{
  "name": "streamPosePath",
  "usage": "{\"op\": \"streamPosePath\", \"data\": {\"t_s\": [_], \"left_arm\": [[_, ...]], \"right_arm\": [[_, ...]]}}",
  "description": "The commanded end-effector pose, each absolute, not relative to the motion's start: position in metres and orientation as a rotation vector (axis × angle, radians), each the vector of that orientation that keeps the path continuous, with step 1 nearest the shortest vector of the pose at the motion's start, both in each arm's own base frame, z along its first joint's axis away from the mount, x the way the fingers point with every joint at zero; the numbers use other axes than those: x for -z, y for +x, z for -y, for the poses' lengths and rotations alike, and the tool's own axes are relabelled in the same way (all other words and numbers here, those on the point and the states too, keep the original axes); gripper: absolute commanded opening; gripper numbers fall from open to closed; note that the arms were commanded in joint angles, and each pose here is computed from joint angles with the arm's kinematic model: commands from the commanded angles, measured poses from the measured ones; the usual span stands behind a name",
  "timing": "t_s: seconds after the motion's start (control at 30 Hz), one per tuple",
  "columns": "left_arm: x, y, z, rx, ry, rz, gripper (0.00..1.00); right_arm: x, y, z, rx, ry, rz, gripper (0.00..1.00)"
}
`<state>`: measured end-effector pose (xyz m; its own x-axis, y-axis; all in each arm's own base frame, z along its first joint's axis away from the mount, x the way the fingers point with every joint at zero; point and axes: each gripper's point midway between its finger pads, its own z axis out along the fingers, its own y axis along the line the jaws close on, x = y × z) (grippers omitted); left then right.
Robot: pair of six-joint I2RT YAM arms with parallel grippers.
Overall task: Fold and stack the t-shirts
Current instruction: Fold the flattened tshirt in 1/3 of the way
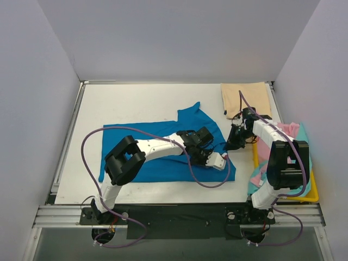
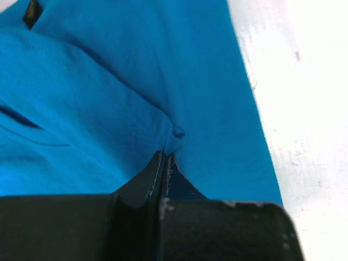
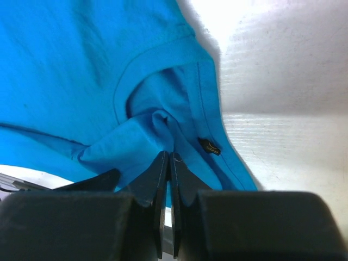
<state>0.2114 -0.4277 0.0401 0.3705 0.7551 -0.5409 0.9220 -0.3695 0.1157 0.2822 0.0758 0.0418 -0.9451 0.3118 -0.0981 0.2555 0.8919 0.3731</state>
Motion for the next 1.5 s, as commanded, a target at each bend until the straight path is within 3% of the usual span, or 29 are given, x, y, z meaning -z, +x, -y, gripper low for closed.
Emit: {"op": "streamPosePath", "data": {"t_s": [0.0,0.43,0.6,0.7,0.73,0.8,0.83,0.93,1.07,1.13,1.23,1.37,1.47], "left_arm": [[-0.083,0.242,0.434,0.66,1.988,-1.599,0.0],[-0.089,0.311,0.402,0.766,1.484,-1.947,0.0],[-0.08,0.315,0.399,0.784,1.403,-2.023,0.0],[-0.071,0.314,0.392,0.795,1.346,-2.089,0.0],[-0.069,0.314,0.39,0.8,1.329,-2.108,0.0],[-0.065,0.311,0.387,0.812,1.303,-2.145,0.11],[-0.062,0.309,0.386,0.824,1.271,-2.177,0.18],[-0.059,0.325,0.375,0.762,1.1,-2.28,0.2],[-0.052,0.356,0.349,0.6,0.805,-2.442,0.2],[-0.051,0.359,0.348,0.611,0.736,-2.485,0.23],[-0.047,0.353,0.35,0.657,0.718,-2.537,0.31],[-0.053,0.35,0.349,0.666,0.72,-2.553,0.31],[-0.073,0.35,0.347,0.668,0.756,-2.49,0.31]], "right_arm": [[-0.059,0.296,-0.079,-0.588,0.457,-2.88,0.0],[-0.057,0.333,-0.085,-0.622,0.525,-2.871,0.0],[-0.049,0.339,-0.085,-0.611,0.544,-2.887,0.01],[-0.045,0.342,-0.085,-0.61,0.548,-2.896,0.15],[-0.045,0.344,-0.085,-0.602,0.546,-2.896,0.27],[-0.049,0.348,-0.08,-0.559,0.536,-2.878,0.36],[-0.056,0.35,-0.078,-0.543,0.527,-2.858,0.38],[-0.076,0.357,-0.066,-0.441,0.506,-2.787,0.39],[-0.096,0.346,-0.056,-0.284,0.44,-2.727,0.35],[-0.093,0.332,-0.064,-0.273,0.383,-2.746,0.24],[-0.074,0.307,-0.085,-0.291,0.278,-2.825,0.13],[-0.057,0.292,-0.113,-0.327,0.152,-2.893,0.01],[-0.05,0.297,-0.131,-0.394,0.106,-2.893,0.0]]}}
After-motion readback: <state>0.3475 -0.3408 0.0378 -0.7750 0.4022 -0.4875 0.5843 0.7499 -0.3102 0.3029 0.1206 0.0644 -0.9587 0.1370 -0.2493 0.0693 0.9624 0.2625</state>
